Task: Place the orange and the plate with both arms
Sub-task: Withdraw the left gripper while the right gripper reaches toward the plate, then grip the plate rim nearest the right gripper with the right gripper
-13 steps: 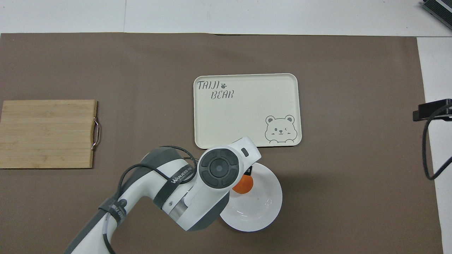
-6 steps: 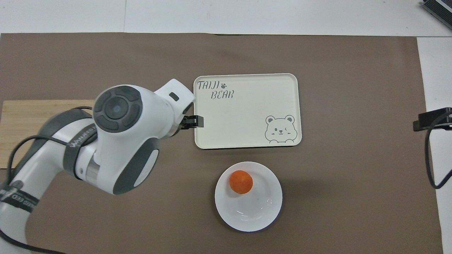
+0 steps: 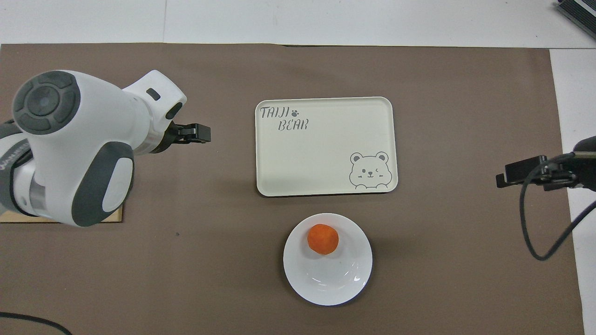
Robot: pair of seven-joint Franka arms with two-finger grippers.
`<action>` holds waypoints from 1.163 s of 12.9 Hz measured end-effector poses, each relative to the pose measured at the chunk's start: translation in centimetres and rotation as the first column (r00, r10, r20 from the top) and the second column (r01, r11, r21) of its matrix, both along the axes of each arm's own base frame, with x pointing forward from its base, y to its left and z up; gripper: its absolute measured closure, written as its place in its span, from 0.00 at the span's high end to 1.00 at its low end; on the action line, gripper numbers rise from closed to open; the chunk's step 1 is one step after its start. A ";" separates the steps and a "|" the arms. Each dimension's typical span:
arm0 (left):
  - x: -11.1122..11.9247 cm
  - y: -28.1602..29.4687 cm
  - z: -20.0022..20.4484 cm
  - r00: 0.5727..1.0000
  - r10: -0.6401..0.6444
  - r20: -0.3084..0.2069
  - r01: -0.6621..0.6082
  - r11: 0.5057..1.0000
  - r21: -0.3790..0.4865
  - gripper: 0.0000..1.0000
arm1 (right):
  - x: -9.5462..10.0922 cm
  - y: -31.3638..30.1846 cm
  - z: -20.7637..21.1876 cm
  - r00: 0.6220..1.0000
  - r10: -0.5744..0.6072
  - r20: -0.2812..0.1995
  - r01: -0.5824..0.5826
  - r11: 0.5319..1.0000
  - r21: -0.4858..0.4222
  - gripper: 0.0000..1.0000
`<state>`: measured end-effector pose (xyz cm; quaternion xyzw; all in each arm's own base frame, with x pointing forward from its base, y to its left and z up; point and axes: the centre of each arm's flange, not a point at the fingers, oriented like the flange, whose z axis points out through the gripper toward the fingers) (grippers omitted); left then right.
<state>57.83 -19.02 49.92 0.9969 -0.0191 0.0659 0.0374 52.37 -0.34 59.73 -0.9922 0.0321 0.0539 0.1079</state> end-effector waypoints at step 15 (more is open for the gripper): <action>0.3 16.8 8.5 0.990 0.035 -0.134 -0.029 0.999 0.046 1.00 | -11.0 6.7 -28.9 0.998 0.035 0.047 -0.057 0.802 0.595 1.00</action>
